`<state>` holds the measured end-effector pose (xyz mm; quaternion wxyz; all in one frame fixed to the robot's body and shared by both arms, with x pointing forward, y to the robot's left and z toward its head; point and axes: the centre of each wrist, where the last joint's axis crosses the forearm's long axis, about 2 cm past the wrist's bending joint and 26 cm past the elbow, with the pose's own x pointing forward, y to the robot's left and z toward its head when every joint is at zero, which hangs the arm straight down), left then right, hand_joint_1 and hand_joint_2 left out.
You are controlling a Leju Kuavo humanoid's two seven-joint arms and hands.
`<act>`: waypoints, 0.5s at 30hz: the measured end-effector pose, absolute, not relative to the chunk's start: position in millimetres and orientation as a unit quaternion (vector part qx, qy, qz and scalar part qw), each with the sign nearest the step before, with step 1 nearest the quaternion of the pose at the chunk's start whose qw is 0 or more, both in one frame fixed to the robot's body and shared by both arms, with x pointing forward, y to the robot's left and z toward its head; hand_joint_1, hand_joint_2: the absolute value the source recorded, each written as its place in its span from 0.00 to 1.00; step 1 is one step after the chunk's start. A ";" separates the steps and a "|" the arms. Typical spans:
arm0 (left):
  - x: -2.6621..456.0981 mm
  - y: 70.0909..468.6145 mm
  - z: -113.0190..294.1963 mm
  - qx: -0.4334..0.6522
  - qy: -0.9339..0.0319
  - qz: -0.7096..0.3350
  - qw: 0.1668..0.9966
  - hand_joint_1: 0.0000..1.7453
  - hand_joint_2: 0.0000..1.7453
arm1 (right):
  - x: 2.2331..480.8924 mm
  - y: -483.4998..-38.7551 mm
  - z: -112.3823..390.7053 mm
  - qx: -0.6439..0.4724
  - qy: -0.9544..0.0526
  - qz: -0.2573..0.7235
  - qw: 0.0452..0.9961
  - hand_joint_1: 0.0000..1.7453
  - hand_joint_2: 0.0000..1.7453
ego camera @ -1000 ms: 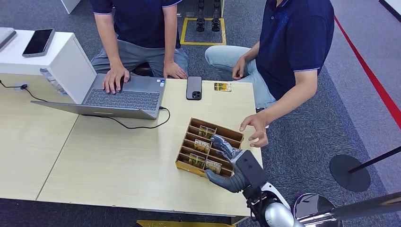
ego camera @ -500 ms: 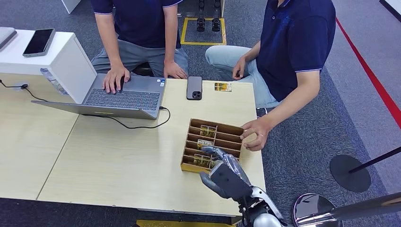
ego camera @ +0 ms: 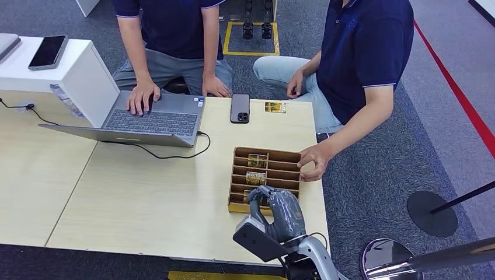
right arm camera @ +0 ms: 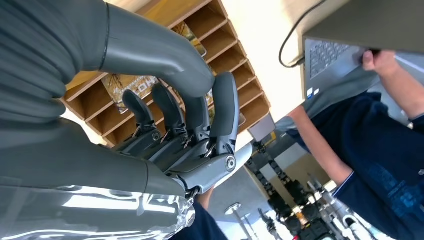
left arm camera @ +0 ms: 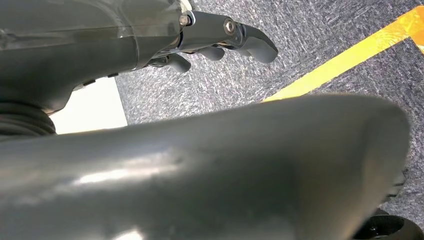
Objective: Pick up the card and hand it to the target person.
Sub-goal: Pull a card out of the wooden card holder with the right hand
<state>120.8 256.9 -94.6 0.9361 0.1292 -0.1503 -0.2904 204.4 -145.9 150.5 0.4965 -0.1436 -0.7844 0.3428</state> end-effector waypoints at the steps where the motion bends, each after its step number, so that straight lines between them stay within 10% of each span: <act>1: 120.7 256.9 -94.6 0.130 -0.150 -0.291 0.936 0.00 0.00 | 204.4 -146.0 150.5 -0.145 -0.785 0.340 0.496 0.50 1.00; 6: 120.5 256.9 -94.6 0.133 -0.151 -0.292 0.935 0.00 0.00 | 204.3 -146.8 150.7 -0.169 -0.788 0.335 0.489 0.14 1.00; 15: 119.8 256.9 -94.8 0.137 -0.144 -0.297 0.934 0.00 0.00 | 201.3 -147.2 148.8 -0.310 -0.770 0.367 0.421 0.21 1.00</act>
